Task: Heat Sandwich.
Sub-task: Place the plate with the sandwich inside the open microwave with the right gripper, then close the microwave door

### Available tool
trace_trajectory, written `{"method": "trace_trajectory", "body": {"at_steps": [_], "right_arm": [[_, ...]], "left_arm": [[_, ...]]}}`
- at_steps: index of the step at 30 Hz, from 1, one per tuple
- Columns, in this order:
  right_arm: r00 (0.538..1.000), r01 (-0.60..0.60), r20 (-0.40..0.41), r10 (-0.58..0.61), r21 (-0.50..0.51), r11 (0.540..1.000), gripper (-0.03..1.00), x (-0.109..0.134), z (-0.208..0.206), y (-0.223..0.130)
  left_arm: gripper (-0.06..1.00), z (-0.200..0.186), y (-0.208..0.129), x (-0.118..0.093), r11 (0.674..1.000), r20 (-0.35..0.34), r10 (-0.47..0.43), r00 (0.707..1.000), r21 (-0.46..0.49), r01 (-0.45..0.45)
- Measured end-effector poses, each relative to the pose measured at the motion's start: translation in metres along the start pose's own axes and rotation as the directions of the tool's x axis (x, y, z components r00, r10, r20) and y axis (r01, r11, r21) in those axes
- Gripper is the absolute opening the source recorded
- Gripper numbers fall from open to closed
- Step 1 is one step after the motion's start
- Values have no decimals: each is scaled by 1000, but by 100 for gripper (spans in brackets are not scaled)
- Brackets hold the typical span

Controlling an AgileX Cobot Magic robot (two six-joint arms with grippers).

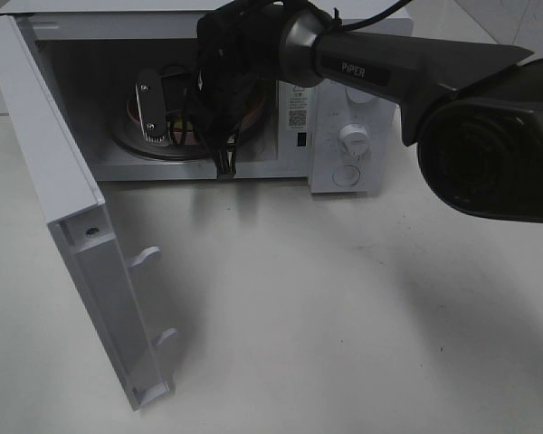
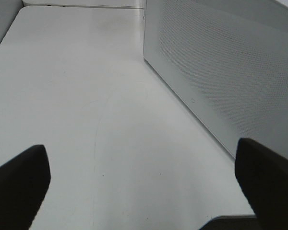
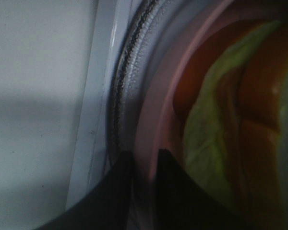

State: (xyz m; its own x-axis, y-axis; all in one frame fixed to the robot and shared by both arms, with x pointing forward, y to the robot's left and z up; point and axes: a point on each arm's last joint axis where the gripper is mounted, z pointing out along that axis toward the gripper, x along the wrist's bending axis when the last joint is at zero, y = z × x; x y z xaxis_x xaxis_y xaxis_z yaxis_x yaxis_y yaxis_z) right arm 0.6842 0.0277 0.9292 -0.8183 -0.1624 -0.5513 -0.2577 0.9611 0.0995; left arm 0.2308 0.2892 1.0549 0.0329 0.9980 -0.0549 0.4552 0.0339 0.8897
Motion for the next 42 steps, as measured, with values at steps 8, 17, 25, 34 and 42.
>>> {"method": "trace_trajectory", "body": {"at_steps": [8,17,25,34,42], "right_arm": [[999,-42,-8,42,-3,999,48,1,0,0],[999,-52,-11,51,-31,998,69,11,-10,-3],[999,-53,7,54,-58,997,72,21,-22,-7],[998,-57,17,58,-83,995,72,37,-38,-13],[998,-53,29,56,-98,994,72,51,-57,-21]], "left_arm": [[97,0,0,0,1000,0,0,1000,0,0],[97,0,0,0,1000,0,0,1000,0,0],[97,0,0,0,1000,0,0,1000,0,0],[97,0,0,0,1000,0,0,1000,0,0],[97,0,0,0,1000,0,0,1000,0,0]]}}
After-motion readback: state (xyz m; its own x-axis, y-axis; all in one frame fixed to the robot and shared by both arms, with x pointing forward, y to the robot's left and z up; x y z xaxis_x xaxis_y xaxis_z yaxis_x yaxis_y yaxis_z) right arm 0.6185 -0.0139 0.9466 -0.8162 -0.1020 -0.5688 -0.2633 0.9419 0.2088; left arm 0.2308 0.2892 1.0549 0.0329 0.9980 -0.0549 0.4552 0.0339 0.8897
